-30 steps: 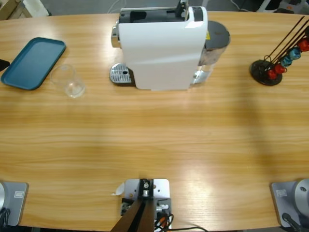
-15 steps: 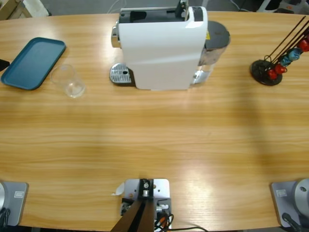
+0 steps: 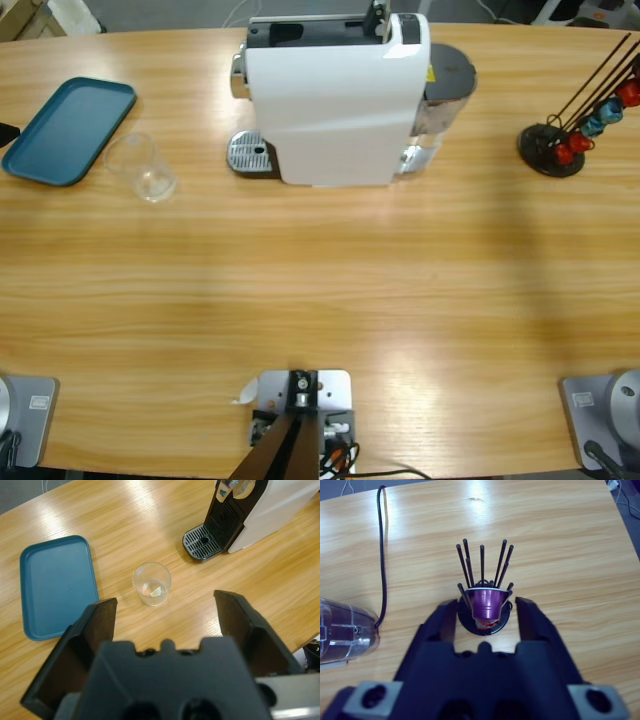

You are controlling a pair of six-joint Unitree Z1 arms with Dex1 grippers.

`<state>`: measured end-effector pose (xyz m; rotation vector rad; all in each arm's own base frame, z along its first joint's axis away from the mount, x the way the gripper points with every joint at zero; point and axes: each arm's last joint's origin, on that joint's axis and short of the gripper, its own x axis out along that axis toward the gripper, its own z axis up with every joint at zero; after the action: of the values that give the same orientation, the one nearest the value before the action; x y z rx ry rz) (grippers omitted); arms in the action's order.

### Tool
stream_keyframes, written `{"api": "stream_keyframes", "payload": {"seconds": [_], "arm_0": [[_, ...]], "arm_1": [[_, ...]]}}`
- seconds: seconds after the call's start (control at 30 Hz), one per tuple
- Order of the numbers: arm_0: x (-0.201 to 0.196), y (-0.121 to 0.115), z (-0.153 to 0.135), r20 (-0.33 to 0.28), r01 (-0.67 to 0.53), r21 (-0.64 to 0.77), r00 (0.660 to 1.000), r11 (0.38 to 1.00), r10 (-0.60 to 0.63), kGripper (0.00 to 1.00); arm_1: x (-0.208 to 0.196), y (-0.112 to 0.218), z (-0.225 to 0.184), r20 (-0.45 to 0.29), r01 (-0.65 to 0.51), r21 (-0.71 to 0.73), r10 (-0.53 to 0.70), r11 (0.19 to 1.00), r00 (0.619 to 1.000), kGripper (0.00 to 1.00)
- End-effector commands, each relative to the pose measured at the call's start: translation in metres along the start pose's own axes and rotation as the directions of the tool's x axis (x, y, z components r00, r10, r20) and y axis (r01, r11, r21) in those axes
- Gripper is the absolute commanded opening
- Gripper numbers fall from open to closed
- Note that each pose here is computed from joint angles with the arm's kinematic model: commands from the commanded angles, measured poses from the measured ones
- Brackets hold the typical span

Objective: Pour coffee

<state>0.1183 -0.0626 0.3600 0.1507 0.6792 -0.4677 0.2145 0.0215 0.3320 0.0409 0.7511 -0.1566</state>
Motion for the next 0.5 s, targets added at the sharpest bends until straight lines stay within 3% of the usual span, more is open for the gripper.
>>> {"api": "stream_keyframes", "payload": {"seconds": [0.03, 0.5], "arm_0": [[0.001, -0.001, -0.012, -0.029, -0.004, 0.021, 1.000, 1.000, 0.005, 0.830], [-0.003, -0.001, -0.014, -0.018, -0.006, 0.021, 1.000, 1.000, 0.006, 0.830]], "arm_1": [[0.002, -0.004, -0.006, -0.016, 0.024, -0.004, -0.024, 1.000, 1.000, 0.853], [0.026, 0.001, -0.008, -0.086, 0.042, 0.001, -0.042, 0.999, 0.995, 0.803]]}}
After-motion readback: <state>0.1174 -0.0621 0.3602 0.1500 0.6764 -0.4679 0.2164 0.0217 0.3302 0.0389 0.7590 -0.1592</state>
